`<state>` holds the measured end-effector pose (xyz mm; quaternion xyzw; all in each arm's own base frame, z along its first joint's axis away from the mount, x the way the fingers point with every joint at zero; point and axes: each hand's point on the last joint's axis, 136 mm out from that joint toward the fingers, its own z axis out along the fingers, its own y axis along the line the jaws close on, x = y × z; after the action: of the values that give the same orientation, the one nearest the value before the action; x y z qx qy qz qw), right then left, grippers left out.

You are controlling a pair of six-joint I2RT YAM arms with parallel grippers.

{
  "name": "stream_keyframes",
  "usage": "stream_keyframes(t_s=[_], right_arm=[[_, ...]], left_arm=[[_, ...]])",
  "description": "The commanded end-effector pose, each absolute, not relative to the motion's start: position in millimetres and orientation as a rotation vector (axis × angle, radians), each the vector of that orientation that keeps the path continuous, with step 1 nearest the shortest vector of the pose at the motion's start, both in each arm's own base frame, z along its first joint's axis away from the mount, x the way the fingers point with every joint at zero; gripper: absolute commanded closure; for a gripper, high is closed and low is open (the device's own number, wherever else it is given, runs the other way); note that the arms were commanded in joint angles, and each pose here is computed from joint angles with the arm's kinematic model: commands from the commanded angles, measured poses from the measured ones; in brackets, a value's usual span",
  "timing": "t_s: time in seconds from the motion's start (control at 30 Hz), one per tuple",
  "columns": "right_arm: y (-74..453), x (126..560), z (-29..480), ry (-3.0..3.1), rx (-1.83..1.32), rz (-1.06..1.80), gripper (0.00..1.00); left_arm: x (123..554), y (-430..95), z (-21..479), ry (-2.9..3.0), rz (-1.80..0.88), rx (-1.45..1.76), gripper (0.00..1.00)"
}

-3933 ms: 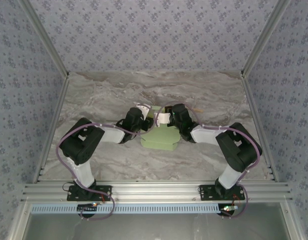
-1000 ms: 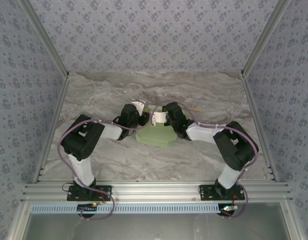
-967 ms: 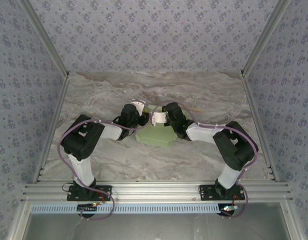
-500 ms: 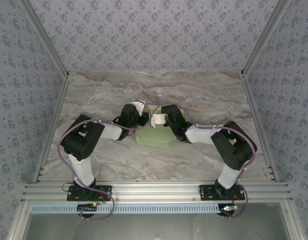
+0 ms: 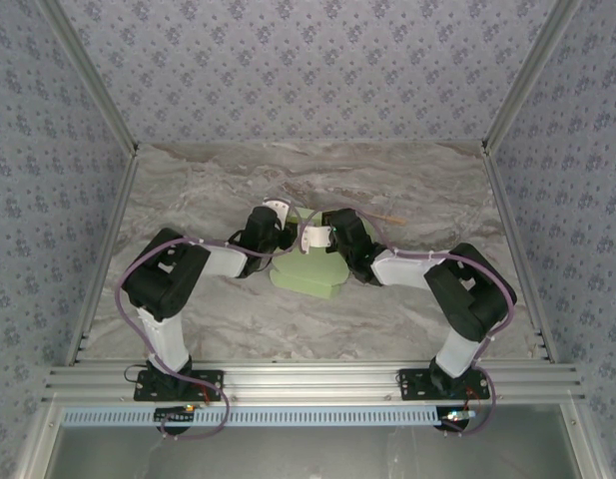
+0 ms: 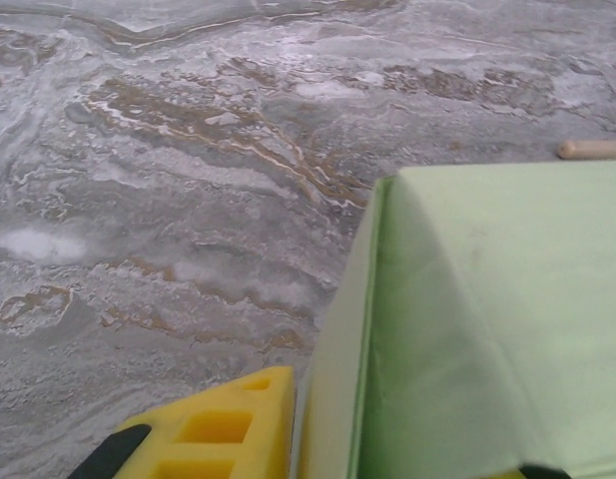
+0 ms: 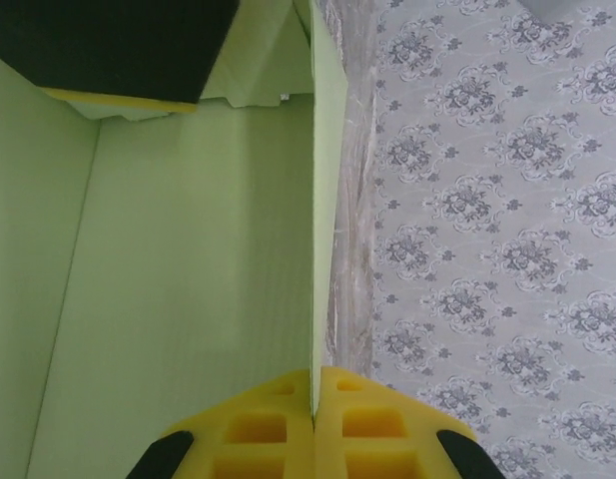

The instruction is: Fold the paper box

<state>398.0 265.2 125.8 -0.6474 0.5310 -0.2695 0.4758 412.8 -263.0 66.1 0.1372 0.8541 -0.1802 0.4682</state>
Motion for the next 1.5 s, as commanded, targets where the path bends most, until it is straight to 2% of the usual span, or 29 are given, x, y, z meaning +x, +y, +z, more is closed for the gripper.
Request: stream_keyframes(t_s=[0.0, 0.23, 0.43, 0.63, 0.97, 1.47], right_arm=[[261.6, 389.0, 124.2, 1.342, -1.606, -0.625, 1.0], [263.0, 386.1, 110.3, 1.378, -1.64, -0.608, 1.0], [258.3, 389.1, 87.9, 1.387, -1.683, -0.65, 1.0], [250.2, 395.5, 83.8, 1.405, -1.684, -0.636, 1.0], [246.4, 401.6, 89.3, 1.419, -1.671, -0.619, 1.0], [244.5, 402.7, 88.1, 1.414, -1.693, -0.639, 1.0]], left_arm=[[428.7, -219.7, 47.3, 2.18, -0.211, 0.144, 0.82], [432.4, -220.0, 57.8, 2.155, -0.206, 0.08, 0.85], [434.1, -237.3, 69.8, 2.131, -0.322, 0.111, 0.87], [428.0, -250.5, 72.4, 2.101, -0.471, 0.216, 0.8], [416.6, -253.3, 78.0, 2.06, -0.523, 0.38, 0.61], [403.3, -256.8, 81.5, 2.037, -0.557, 0.474, 0.49]])
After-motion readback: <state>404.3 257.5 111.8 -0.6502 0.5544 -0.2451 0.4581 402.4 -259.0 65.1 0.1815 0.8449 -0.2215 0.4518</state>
